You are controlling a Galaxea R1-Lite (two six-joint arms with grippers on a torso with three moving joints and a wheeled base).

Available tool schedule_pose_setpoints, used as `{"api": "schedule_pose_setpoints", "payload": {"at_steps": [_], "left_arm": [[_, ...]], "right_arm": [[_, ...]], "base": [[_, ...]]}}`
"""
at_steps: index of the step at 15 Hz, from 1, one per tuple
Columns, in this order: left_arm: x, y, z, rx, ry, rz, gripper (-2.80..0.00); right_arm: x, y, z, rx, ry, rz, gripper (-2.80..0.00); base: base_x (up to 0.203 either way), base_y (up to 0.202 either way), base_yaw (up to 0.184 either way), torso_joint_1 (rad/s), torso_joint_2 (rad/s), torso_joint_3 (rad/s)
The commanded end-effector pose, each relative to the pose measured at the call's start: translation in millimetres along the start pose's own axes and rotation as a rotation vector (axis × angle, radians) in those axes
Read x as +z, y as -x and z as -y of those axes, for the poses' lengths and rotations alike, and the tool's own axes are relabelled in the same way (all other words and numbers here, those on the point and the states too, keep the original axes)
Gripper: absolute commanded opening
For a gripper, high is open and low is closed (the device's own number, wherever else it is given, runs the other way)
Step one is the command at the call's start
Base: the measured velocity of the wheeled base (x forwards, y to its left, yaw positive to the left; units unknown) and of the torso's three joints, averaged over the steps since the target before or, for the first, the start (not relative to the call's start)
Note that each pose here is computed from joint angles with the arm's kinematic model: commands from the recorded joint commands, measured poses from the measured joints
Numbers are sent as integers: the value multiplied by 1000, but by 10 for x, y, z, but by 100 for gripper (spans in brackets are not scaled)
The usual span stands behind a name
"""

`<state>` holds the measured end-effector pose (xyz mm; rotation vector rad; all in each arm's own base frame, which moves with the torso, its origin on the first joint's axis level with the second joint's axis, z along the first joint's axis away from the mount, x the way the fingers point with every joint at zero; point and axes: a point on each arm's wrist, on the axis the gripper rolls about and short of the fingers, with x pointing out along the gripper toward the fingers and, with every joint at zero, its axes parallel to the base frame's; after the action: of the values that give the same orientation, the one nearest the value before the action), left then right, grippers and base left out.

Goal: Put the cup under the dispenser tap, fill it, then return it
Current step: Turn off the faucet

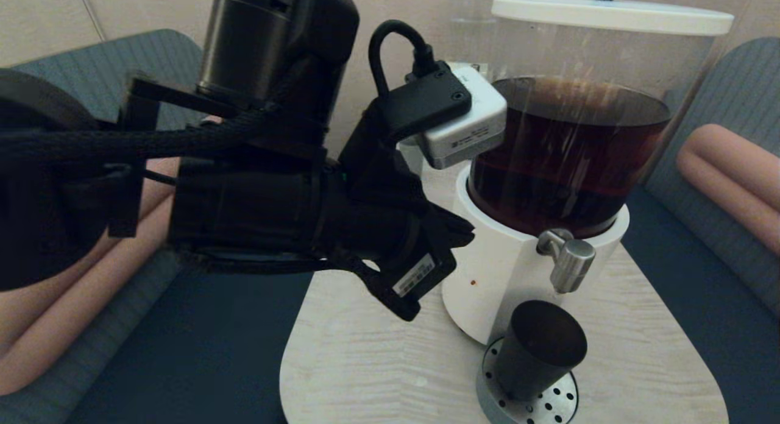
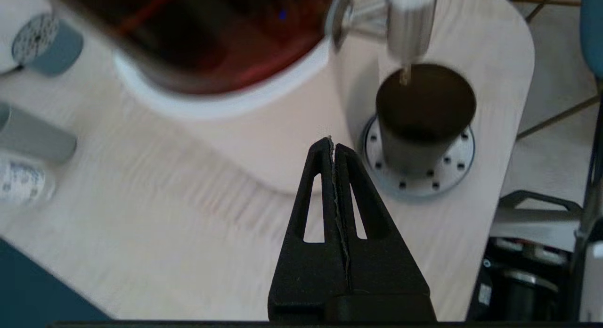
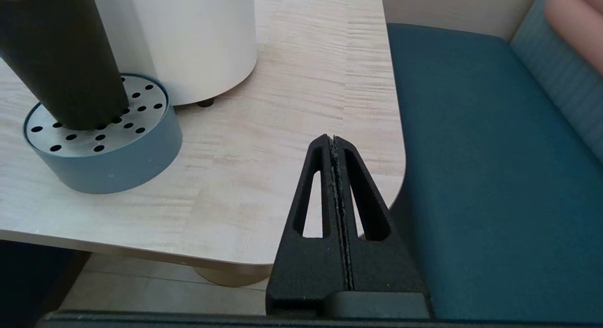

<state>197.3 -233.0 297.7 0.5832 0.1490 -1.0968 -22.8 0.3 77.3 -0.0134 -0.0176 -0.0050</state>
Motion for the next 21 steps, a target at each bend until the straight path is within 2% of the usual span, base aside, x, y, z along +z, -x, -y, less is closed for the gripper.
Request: {"api": "schedule_pose_setpoints", "payload": {"at_steps": [1, 7, 21], "left_arm": [[1, -156, 30, -18, -6, -19, -280], [11, -342, 124, -33, -19, -15, -280], [69, -712, 149, -17, -35, 13, -280]], "right_arm": [[-17, -3, 0, 0, 1, -4, -280], [-17, -3, 0, 0, 1, -4, -280], [-17, -3, 0, 0, 1, -4, -280]], "base": [[0, 0, 0, 0, 0, 0], [0, 0, 0, 0, 0, 0], [0, 0, 0, 0, 0, 0]]}}
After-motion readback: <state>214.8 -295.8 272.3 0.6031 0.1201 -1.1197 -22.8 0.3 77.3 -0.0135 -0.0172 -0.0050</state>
